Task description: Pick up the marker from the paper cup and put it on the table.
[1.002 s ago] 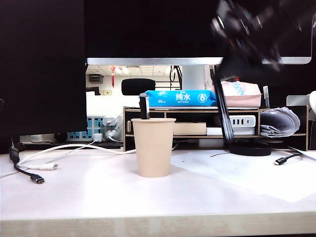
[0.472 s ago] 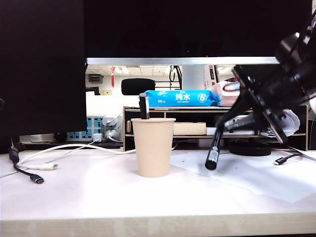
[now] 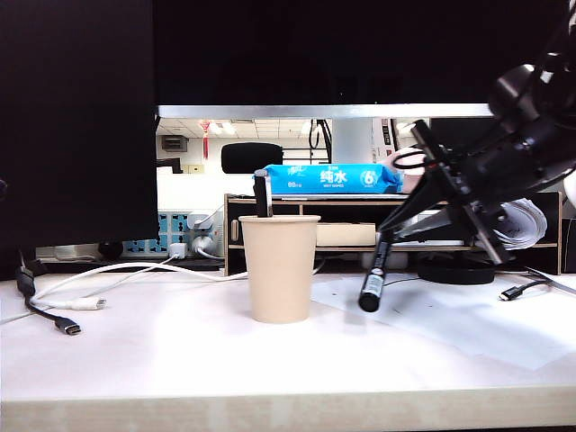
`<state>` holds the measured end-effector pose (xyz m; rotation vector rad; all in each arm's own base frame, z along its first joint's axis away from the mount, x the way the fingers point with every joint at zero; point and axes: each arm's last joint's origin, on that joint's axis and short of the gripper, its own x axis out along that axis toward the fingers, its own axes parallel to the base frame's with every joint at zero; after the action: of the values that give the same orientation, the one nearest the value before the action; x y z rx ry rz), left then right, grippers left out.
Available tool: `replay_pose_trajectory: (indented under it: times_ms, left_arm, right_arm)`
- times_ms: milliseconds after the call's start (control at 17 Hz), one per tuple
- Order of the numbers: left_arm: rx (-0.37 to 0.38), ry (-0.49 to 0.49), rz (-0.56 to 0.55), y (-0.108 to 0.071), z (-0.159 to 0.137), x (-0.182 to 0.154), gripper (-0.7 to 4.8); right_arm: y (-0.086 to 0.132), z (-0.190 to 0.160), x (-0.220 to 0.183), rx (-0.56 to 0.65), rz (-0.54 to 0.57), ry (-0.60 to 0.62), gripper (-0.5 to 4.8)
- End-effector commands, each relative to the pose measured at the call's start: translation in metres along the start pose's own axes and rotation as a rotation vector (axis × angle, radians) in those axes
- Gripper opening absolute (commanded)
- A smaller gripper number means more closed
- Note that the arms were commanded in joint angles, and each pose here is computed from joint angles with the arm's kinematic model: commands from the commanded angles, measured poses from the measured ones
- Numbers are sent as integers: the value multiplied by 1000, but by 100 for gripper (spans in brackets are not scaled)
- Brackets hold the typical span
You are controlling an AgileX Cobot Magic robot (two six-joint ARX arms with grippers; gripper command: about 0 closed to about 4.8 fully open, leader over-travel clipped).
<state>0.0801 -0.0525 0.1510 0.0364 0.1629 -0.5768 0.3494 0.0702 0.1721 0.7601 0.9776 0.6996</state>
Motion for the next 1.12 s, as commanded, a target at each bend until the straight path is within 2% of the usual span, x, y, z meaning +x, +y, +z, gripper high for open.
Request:
replay_pose_trajectory:
  times_ms: [59, 118, 236, 472, 589, 648, 766, 825, 884, 1002, 1120]
  left_arm:
    - [4, 15, 0, 0, -2, 0, -5]
    - [4, 15, 0, 0, -2, 0, -5]
    - [4, 15, -1, 0, -2, 0, -5]
    - [4, 15, 0, 0, -2, 0, -5]
    - [4, 15, 0, 0, -2, 0, -5]
    - [4, 15, 0, 0, -2, 0, -5]
    - [4, 15, 0, 0, -2, 0, -5]
    - [4, 15, 0, 0, -2, 0, -5]
    - [4, 15, 0, 0, -2, 0, -5]
    - [4, 15, 0, 0, -2, 0, -5]
    - [4, 15, -1, 0, -2, 0, -5]
  right_arm:
    - [2, 1, 4, -20, 9, -7, 22]
    - [-2, 0, 6, -10, 7, 1, 24]
    - [-14, -3, 14, 30, 4, 35, 114]
    - [-18, -5, 18, 41, 15, 55, 118]
    - [-18, -5, 18, 48, 24, 55, 160]
    - [-17, -4, 18, 56, 39, 62, 160]
    - [-11, -2, 16, 28, 152, 101, 143]
    - [-3, -1, 11, -12, 221, 119, 55]
    - [5, 1, 6, -55, 234, 109, -11]
    - [24, 5, -11, -124, 225, 52, -9]
    - [61, 8, -52, -249, 155, -104, -9]
